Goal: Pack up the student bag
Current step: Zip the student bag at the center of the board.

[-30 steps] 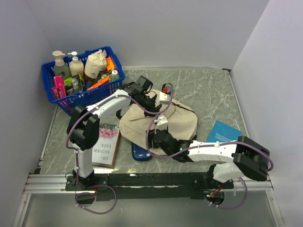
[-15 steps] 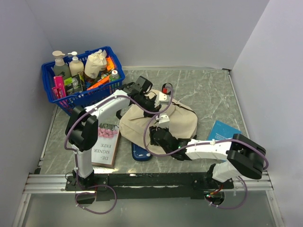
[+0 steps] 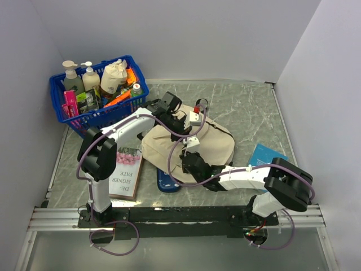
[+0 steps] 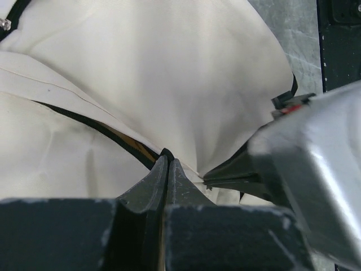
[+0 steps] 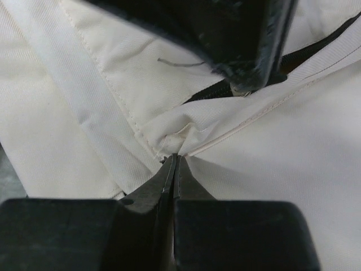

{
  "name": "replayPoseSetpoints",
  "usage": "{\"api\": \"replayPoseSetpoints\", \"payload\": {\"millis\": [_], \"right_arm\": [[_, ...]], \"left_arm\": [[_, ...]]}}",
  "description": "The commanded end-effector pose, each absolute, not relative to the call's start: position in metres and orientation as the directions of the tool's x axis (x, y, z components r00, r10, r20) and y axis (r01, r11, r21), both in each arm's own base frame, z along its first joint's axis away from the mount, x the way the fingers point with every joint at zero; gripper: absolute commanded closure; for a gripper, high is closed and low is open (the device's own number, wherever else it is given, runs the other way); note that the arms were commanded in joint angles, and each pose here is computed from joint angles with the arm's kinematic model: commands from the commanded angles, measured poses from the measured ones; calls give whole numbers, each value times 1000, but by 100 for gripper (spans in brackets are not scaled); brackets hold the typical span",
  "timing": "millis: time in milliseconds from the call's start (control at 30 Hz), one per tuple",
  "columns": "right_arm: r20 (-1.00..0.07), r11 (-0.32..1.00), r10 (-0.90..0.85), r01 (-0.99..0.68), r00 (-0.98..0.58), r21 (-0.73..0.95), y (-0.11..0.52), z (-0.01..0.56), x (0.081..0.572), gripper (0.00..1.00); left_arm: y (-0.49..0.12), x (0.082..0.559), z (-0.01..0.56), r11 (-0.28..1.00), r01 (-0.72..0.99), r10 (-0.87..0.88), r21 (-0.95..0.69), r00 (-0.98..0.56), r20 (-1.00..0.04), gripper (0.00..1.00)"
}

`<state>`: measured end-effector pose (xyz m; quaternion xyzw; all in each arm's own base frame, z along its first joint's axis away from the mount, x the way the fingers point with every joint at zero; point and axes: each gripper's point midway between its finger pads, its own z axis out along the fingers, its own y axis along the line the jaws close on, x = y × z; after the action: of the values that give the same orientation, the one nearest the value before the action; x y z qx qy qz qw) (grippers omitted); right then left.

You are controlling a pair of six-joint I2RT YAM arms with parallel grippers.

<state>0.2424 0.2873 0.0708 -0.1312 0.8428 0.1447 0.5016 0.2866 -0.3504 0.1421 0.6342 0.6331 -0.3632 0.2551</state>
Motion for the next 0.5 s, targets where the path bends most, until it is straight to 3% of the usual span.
{"api": "replayPoseSetpoints", "payload": {"millis": [0,467], "right_arm": [[-911,881,-97,-461,-400,109,302,93,229,100],[-894,803,-256,-595,-369,15,325,76,191,100]], "left_arm": [[-376,299,172,-115,991,538,-68,5,-843,99],[-389,323,158,-82,995,545,-57,-3,-839,99]]}}
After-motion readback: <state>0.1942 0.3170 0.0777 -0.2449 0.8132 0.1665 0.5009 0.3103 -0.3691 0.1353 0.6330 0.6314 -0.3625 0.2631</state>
